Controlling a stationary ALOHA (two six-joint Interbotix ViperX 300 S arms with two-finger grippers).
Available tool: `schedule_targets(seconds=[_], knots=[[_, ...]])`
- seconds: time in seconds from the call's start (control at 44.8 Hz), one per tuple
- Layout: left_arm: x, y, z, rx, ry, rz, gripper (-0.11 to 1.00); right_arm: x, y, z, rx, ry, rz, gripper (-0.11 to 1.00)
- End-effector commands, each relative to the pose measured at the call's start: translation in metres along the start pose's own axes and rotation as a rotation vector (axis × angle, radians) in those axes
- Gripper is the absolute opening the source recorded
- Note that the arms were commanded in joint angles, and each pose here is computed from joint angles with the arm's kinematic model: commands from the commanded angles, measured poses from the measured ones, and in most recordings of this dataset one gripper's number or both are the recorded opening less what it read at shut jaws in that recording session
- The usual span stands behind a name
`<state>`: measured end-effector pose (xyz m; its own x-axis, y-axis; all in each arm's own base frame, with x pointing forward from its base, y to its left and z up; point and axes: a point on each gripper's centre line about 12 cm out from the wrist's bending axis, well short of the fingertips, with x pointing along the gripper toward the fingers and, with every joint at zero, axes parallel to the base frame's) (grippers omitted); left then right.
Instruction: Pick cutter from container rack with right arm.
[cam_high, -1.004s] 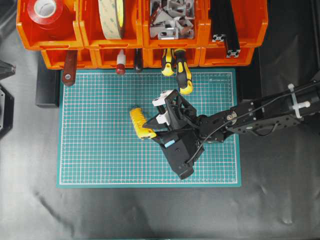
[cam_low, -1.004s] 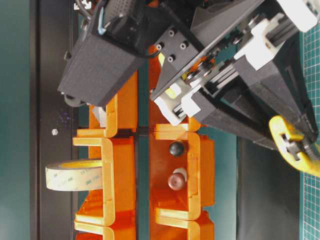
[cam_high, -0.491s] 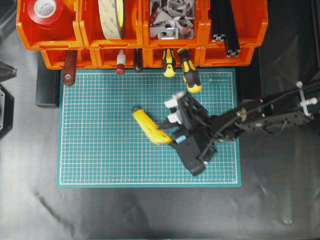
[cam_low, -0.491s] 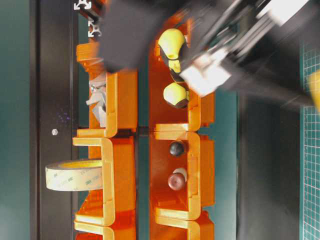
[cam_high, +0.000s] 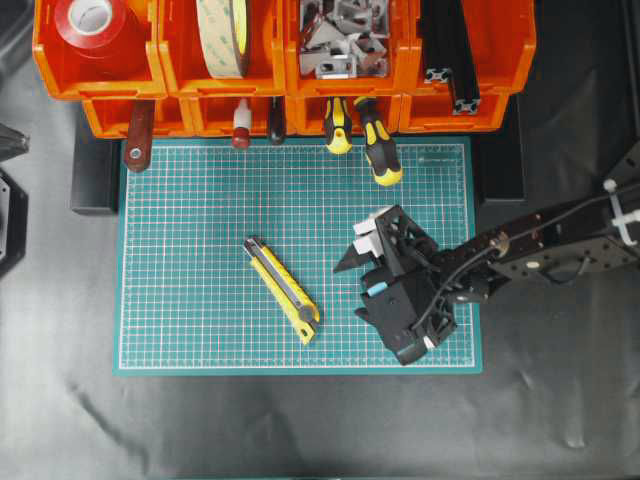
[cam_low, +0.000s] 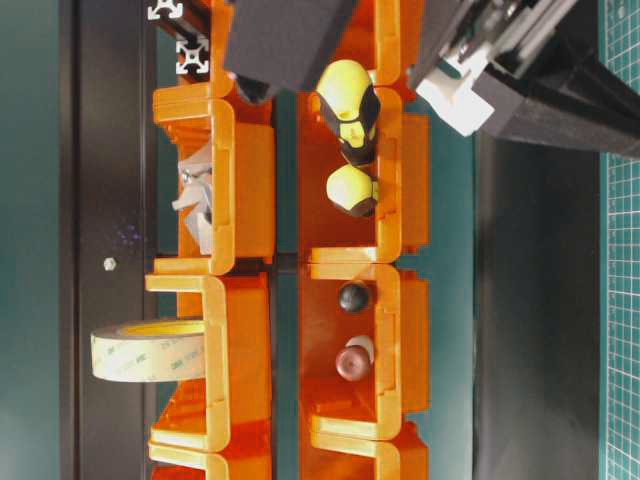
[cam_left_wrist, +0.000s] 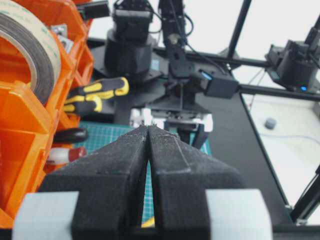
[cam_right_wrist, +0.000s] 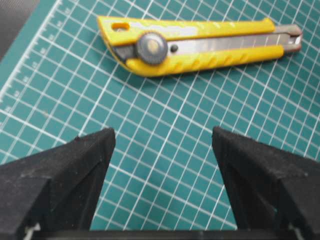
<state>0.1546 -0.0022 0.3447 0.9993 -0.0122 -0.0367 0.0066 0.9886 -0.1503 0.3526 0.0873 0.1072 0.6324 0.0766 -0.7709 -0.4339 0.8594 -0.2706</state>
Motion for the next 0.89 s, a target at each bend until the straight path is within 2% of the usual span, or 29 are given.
schedule_targets(seconds=[0.0, 0.223, 0.469, 0.647, 0.87], knots=[[0.000, -0.001, 0.008, 0.003, -0.013, 0.002, 0.01, -0.017, 0.000, 0.015, 0.014, -0.038, -0.025, 0.74], [0.000, 0.000, 0.005, 0.004, 0.010, 0.005, 0.01, -0.065, 0.002, 0.037, 0.074, -0.085, -0.100, 0.74], [-0.001, -0.001, 0.003, 0.009, 0.031, 0.003, 0.01, -0.131, 0.001, 0.056, 0.224, -0.206, -0.104, 0.74], [-0.008, -0.001, 0.000, 0.005, 0.082, 0.009, 0.01, -0.161, -0.001, 0.051, 0.333, -0.281, -0.080, 0.72], [-0.014, -0.001, 0.006, 0.016, 0.061, 0.006, 0.01, -0.196, -0.006, 0.037, 0.455, -0.380, -0.064, 0.68]])
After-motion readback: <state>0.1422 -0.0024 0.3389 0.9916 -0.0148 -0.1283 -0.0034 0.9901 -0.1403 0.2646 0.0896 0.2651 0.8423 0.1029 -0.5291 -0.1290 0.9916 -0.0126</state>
